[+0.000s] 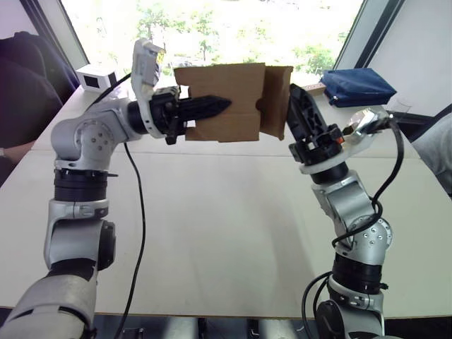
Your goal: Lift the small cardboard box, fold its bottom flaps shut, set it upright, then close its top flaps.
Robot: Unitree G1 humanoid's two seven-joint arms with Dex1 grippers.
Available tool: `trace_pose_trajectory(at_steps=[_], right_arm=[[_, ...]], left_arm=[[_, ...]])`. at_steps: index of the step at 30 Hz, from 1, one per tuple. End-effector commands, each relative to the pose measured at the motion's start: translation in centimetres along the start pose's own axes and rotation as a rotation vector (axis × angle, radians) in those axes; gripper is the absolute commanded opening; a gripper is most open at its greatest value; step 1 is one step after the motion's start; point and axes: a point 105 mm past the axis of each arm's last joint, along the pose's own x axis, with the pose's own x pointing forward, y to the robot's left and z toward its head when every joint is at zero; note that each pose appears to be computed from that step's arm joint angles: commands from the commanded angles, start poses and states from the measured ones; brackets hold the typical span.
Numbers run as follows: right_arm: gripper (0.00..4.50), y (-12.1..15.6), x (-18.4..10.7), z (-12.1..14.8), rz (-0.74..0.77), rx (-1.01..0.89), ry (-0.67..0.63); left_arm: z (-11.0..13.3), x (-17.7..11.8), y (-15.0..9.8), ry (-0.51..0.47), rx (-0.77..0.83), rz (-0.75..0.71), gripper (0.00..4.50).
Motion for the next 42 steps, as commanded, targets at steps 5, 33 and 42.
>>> trace_pose_trajectory(at_steps=[5,33,42], right_arm=[[2.41,-0.1,0.4,-0.3,-0.021,-0.02,-0.021],[2.41,1.9,2.8,-3.3,0.035,-0.06,0.002],[2.41,2.5,3.2,-5.1,0.065,-0.052,0.04]], left_arm=[[1.6,0.3,-0.9,-0.019,0.064,-0.034,0.0],[0.7,1.4,0.0,-0.042,0.067,0.006,0.0],[0.7,1.7,0.2,-0.062,0.062,0.017,0.0]])
